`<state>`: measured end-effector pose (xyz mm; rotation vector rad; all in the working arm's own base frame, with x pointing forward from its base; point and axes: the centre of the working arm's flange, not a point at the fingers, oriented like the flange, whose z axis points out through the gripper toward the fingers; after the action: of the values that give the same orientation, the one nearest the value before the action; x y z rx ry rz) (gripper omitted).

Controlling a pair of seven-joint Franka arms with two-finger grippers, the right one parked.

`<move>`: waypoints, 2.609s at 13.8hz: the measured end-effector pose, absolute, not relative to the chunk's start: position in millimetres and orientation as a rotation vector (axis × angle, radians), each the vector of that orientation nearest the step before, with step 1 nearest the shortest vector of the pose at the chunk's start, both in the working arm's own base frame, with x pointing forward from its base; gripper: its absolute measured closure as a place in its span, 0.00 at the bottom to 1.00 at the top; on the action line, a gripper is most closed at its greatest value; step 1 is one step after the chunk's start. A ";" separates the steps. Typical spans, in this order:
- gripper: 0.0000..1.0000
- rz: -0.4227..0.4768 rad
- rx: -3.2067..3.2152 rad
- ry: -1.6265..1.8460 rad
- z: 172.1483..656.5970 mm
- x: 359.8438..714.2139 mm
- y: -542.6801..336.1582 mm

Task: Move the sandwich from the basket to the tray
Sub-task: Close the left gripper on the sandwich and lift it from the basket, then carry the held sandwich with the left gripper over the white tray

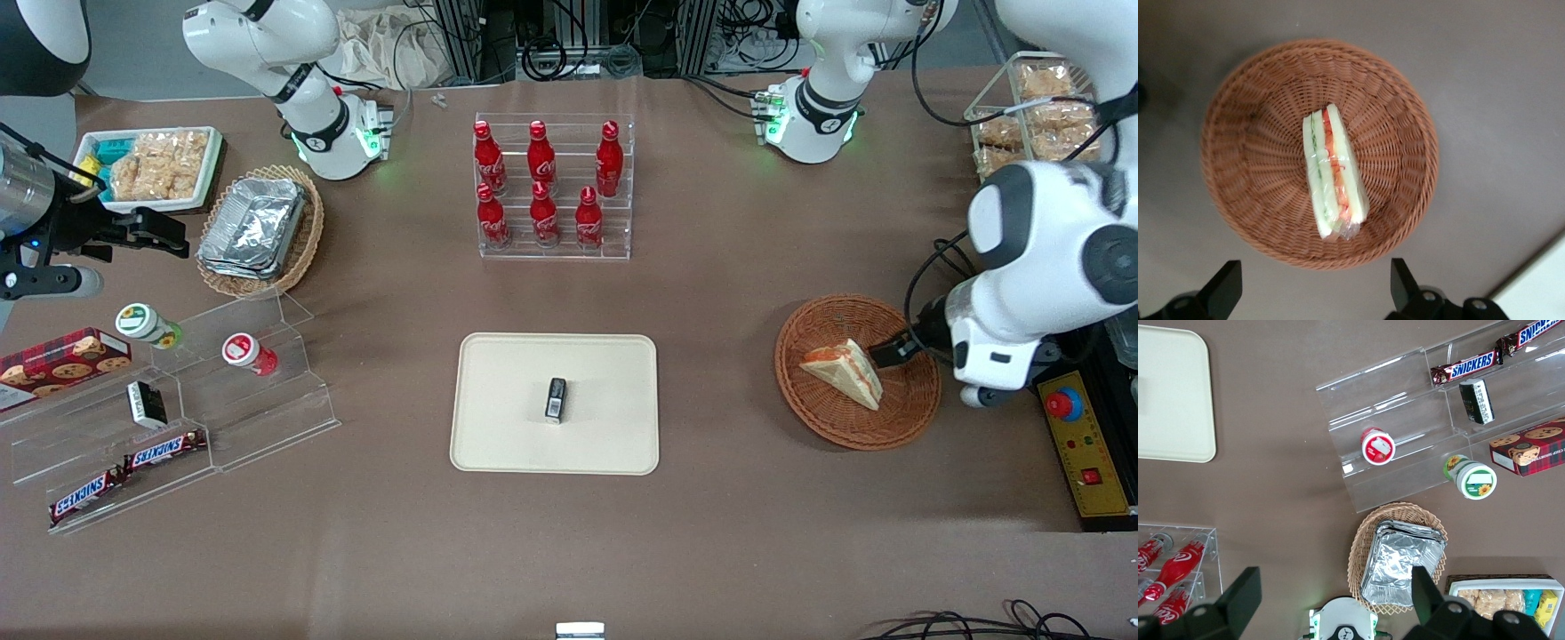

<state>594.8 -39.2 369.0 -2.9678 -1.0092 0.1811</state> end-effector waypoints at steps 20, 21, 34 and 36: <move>0.80 0.168 -2.985 -0.936 424.3 580.9 -144.5; 0.80 0.156 -3.014 -0.841 427.6 575.6 -174.1; 0.80 0.096 -3.288 0.107 285.0 567.9 -385.7; 0.80 0.035 -3.266 0.155 272.3 568.1 -395.1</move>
<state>568.1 -395.1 272.3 -3.2661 0.1548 0.0347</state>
